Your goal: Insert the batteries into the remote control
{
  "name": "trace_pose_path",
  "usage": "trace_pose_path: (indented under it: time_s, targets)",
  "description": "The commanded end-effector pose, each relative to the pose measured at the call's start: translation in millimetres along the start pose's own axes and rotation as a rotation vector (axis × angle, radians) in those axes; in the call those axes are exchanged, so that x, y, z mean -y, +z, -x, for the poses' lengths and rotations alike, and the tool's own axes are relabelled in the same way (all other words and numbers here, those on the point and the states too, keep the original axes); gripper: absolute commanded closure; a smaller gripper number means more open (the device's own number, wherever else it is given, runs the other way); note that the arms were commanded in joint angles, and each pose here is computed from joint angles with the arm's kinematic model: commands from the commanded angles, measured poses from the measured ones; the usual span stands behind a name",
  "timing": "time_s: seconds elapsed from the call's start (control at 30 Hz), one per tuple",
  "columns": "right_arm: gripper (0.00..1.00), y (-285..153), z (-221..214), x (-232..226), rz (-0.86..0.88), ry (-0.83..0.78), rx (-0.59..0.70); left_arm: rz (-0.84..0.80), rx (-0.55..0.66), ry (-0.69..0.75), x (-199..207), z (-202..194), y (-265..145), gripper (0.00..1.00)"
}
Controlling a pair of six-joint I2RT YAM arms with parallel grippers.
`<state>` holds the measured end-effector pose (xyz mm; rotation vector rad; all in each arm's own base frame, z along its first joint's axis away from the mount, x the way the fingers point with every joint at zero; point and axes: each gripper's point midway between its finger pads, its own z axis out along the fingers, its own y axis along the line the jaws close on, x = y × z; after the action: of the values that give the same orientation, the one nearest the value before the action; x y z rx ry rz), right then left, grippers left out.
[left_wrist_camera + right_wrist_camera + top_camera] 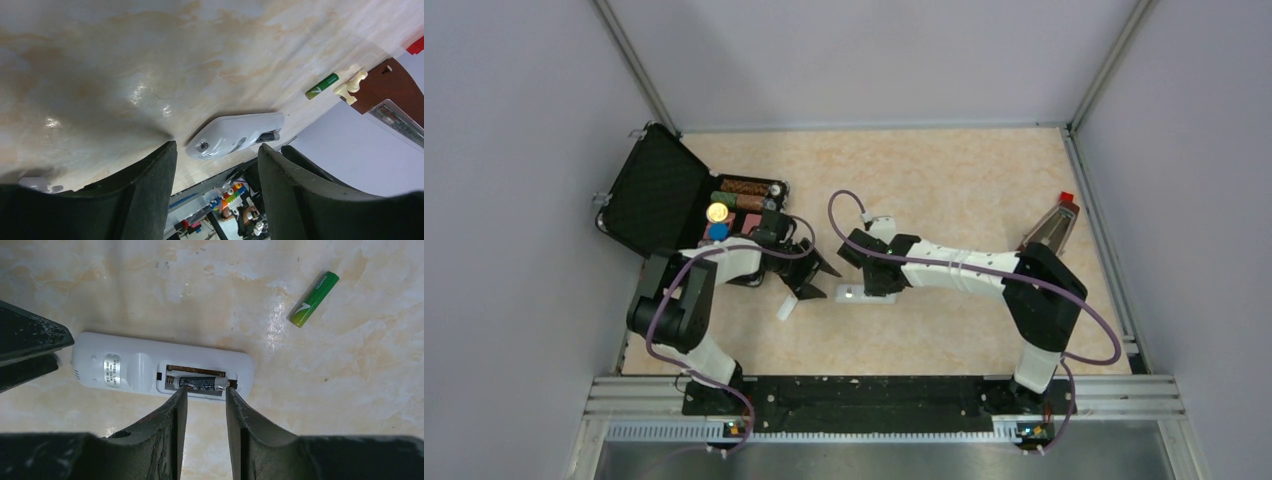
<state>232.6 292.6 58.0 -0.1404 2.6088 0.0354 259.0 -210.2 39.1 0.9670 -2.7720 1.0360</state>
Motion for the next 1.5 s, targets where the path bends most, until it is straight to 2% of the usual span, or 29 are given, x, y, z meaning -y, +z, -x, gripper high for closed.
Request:
trace_pose_path:
  time_s: [0.0,0.3,0.67,1.23,1.47]
  targets:
    - [0.67,1,11,-10,0.028,-0.011,0.045,-0.007,-0.033,-0.041,1,-7,5,0.34]
    - [0.68,6,6,-7,0.017,-0.020,0.041,0.011,-0.033,-0.035,-2,-8,6,0.34]
    - [0.63,10,0,2,-0.005,-0.018,0.022,0.030,-0.035,-0.032,-5,-10,9,0.33]
    - [0.69,8,-4,-7,0.079,0.028,0.001,-0.004,-0.067,-0.056,1,-16,16,0.40]
    - [0.57,-12,10,-8,0.098,0.054,0.027,-0.001,-0.066,-0.058,-1,-17,17,0.40]
